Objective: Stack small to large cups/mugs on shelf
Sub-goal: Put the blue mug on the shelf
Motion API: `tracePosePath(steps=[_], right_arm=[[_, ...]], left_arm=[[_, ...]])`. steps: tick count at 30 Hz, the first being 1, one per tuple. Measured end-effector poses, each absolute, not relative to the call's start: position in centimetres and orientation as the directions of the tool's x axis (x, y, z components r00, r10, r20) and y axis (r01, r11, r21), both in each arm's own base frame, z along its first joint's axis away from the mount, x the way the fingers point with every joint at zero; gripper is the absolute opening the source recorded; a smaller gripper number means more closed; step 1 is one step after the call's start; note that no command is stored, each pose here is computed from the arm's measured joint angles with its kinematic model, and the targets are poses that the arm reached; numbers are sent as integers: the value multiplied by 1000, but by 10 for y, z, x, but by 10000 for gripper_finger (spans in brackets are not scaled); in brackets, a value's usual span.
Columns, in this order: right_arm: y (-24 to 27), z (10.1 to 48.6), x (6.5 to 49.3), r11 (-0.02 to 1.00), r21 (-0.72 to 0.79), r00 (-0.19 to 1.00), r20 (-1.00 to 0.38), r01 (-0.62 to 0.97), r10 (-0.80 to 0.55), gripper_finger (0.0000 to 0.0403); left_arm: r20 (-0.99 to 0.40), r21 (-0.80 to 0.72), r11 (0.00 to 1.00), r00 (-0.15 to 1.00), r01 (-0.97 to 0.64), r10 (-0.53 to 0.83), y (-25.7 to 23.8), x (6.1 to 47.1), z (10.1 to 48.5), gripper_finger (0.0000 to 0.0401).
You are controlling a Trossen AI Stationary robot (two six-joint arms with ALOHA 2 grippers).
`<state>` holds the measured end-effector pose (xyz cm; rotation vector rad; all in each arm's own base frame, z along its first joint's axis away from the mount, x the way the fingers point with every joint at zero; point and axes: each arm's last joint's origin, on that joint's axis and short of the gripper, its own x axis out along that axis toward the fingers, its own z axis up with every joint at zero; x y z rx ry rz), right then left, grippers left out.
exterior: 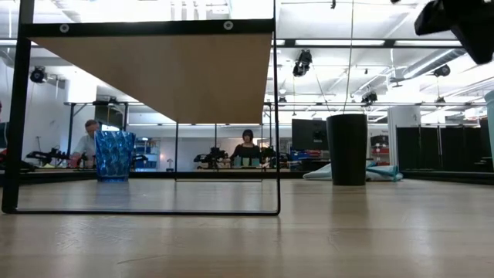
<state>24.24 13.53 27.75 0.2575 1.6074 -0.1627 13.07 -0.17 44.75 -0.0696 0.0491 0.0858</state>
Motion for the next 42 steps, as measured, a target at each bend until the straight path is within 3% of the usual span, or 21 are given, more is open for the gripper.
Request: tracePosePath(steps=[9,27,32,42], right_arm=[[134,253,239,952,27,-67,-997,304,50,214],[135,223,237,947,92,-67,-991,308,117,212],[137,217,237,943,125,-65,-986,308,151,184],[136,212,235,943,117,-72,-986,312,147,88]], left_arm=[[-121,-83,992,989,-95,85,-2,140,444,59],[-88,-87,991,992,-97,89,-1,129,448,59],[-85,-87,992,992,-96,89,-1,128,448,59],[-84,-87,992,993,-96,89,-1,128,448,59]])
